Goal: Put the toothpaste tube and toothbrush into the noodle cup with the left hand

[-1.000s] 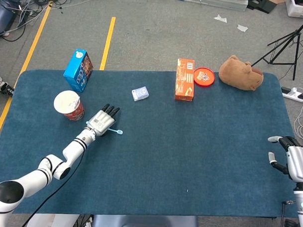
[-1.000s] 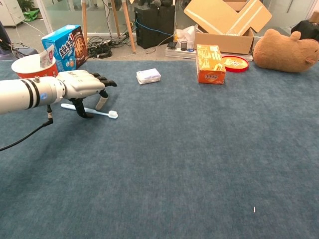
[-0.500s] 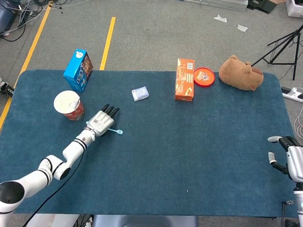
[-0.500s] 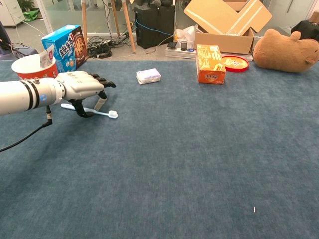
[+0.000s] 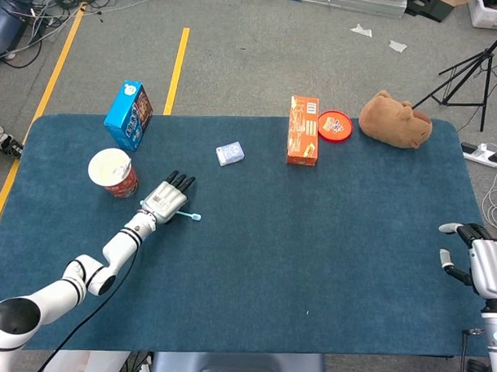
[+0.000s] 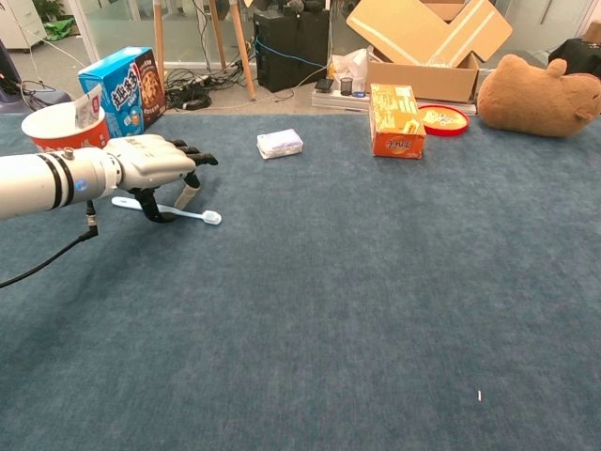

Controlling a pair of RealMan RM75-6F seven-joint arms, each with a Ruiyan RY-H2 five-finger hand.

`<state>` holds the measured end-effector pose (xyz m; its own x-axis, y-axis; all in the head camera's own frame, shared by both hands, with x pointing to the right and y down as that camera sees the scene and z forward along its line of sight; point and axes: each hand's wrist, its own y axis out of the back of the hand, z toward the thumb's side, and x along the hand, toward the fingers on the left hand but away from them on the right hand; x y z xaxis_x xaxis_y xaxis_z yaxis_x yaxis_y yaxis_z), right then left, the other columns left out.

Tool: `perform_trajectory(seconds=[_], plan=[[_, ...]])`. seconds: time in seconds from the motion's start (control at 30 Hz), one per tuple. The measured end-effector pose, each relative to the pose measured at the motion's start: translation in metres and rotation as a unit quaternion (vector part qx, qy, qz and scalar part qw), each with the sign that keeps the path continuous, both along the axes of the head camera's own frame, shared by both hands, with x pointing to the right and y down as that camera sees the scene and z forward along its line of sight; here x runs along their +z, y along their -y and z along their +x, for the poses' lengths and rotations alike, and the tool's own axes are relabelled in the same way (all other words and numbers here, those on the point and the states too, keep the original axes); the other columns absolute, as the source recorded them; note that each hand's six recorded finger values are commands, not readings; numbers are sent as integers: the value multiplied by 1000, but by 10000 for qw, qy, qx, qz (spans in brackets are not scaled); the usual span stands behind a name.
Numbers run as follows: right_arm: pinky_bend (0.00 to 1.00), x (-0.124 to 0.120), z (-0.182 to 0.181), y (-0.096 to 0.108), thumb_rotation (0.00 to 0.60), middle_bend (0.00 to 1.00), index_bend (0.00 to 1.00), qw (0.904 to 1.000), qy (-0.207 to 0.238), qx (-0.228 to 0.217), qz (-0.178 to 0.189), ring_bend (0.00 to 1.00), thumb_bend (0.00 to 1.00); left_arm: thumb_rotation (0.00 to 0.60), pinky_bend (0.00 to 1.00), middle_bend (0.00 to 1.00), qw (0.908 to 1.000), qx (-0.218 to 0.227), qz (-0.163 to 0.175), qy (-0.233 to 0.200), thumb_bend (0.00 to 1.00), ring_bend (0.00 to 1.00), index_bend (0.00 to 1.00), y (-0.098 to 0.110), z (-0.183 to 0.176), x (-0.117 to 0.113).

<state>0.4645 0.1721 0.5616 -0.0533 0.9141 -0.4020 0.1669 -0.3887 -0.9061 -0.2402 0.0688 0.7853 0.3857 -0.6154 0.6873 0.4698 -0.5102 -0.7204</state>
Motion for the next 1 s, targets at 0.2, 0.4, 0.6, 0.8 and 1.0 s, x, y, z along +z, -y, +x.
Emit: perform_trajectory(seconds=[0.2,0.4,0.6,0.8,1.0], plan=[[560,0,0,0,600,420,389,10000,3,-6,0,290,351,600,0,0,10000,-31,39,-39,352,0,596,1,0,-2],[560,0,0,0,600,420,389,10000,5,-5,3,290,351,600,0,0,9999,-81,74,-108,353,0,606,1,0,-4],[560,0,-1,0,600,420,389,10000,6,-13,-9,290,351,600,0,0,9997,-136,113,-188,354,0,610,3,0,-9],[560,1,-1,0,600,420,389,10000,3,-17,-22,290,351,600,0,0,9991,-220,130,-338,353,0,615,4,3,-16],[560,2,-2,0,600,420,388,10000,8,-25,-38,290,351,600,0,0,9983,-332,151,-464,353,0,620,4,4,-24]])
